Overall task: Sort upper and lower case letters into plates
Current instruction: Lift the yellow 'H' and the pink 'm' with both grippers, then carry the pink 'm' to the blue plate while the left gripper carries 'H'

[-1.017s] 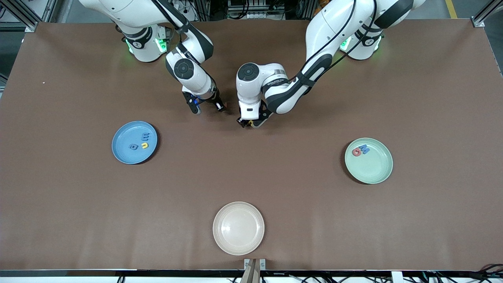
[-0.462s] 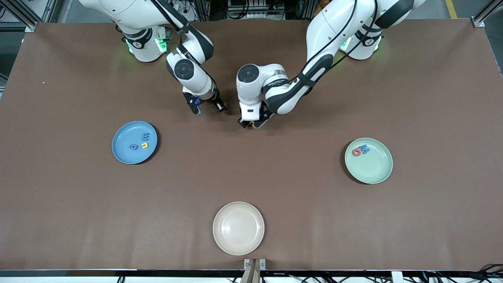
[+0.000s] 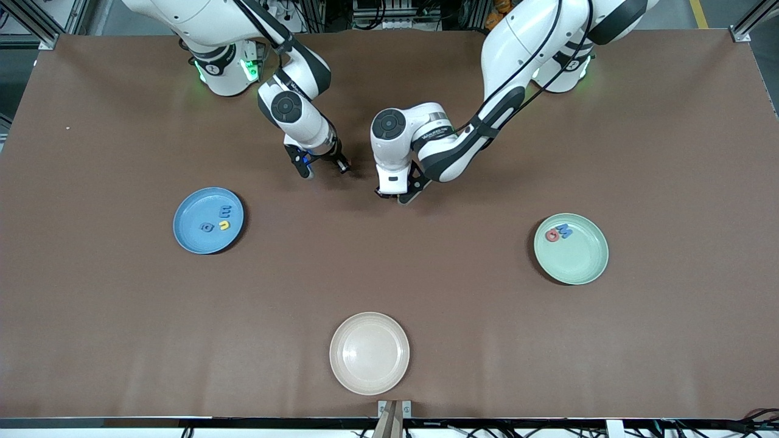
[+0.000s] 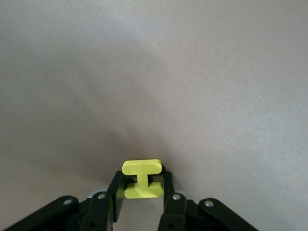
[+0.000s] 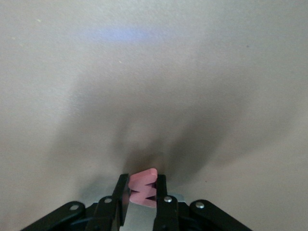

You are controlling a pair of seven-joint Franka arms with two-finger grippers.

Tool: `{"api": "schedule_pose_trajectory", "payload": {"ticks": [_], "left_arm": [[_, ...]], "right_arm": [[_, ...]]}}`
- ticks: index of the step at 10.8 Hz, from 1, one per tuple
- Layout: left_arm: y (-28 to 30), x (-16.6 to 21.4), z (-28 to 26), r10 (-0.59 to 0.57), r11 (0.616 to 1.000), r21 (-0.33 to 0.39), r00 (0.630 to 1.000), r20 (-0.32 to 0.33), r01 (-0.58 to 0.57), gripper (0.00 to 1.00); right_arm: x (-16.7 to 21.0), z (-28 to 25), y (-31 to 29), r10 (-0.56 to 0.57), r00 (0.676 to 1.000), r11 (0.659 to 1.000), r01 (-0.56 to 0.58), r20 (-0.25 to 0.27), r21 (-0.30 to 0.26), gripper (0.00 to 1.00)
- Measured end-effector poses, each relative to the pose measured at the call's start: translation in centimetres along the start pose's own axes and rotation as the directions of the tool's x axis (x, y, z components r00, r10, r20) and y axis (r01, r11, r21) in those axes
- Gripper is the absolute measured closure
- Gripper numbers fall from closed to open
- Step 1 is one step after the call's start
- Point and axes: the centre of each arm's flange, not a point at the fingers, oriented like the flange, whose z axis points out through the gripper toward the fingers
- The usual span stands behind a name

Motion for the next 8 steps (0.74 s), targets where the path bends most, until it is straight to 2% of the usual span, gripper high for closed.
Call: {"api": "schedule_pose_trajectory", "payload": {"ticks": [2, 4, 8], "left_arm": [[-0.2, 0.5, -0.1, 0.017, 0.999, 0.03, 1.0, -0.01, -0.017, 0.64], [-0.4, 1.9, -1.3, 0.048, 0.997, 0.066, 0.999, 0.011, -0.049, 0.64], [-1.6, 8.6, -5.4, 0.109, 0.98, 0.164, 0.993, 0.032, -0.113, 0.64]], "right_arm": [[1.8, -1.4, -1.1, -0.028, 1.0, 1.0, 0.028, -0.014, 0.004, 0.74], [4.8, -4.2, -2.8, -0.074, 0.997, 0.997, 0.072, -0.033, -0.041, 0.74], [12.4, -9.5, -4.6, -0.191, 0.98, 0.976, 0.184, -0.051, -0.118, 0.74]]}}
